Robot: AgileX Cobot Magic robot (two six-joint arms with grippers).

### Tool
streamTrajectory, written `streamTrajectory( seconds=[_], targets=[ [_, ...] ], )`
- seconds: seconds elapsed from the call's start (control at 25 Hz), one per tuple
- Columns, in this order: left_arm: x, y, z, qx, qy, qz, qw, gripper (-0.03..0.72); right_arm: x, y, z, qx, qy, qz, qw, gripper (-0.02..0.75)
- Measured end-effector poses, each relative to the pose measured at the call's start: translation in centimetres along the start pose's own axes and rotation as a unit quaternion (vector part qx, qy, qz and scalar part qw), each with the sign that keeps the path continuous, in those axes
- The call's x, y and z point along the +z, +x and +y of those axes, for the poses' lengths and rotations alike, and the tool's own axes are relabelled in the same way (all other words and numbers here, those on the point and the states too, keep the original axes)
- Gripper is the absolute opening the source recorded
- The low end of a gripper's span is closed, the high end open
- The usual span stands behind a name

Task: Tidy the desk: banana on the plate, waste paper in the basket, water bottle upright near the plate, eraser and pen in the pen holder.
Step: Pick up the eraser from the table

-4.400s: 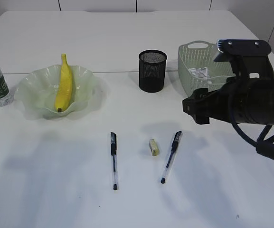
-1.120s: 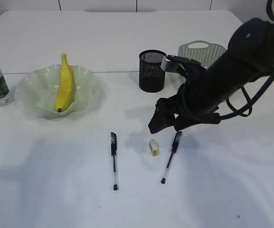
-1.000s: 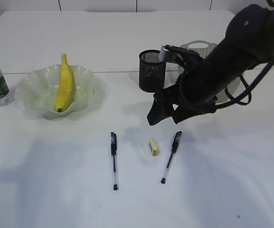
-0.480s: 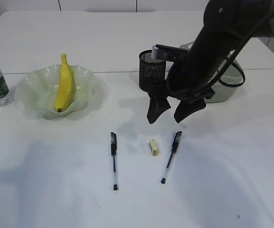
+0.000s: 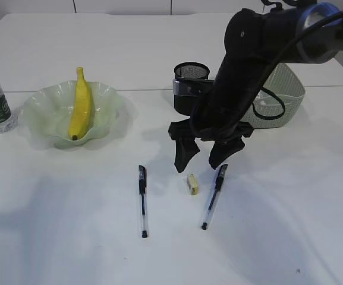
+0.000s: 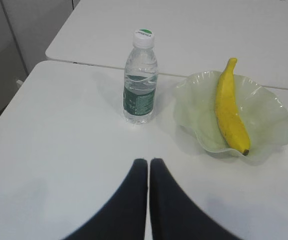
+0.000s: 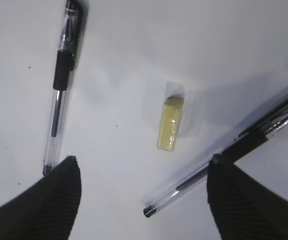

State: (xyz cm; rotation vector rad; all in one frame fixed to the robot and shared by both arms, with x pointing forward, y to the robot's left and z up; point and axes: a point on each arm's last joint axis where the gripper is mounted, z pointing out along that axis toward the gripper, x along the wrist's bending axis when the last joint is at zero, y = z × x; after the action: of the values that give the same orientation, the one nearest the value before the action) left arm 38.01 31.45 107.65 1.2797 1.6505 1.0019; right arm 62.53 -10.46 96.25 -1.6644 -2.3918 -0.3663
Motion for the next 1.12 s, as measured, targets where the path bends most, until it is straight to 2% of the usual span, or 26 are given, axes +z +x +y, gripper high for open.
streamTrajectory(
  seconds=[0.44,1.12],
  targets=[
    [0.0,0.0,0.0,0.000,0.000,0.000,1.000,-0.024,0.2,-0.3,0.3,0.005,-0.013,-0.014,1.000,0.586],
    [0.0,0.0,0.0,0.000,0.000,0.000,1.000,-0.024,2.9,-1.1,0.7,0.016,0.011,-0.013,1.000,0.586]
  ],
)
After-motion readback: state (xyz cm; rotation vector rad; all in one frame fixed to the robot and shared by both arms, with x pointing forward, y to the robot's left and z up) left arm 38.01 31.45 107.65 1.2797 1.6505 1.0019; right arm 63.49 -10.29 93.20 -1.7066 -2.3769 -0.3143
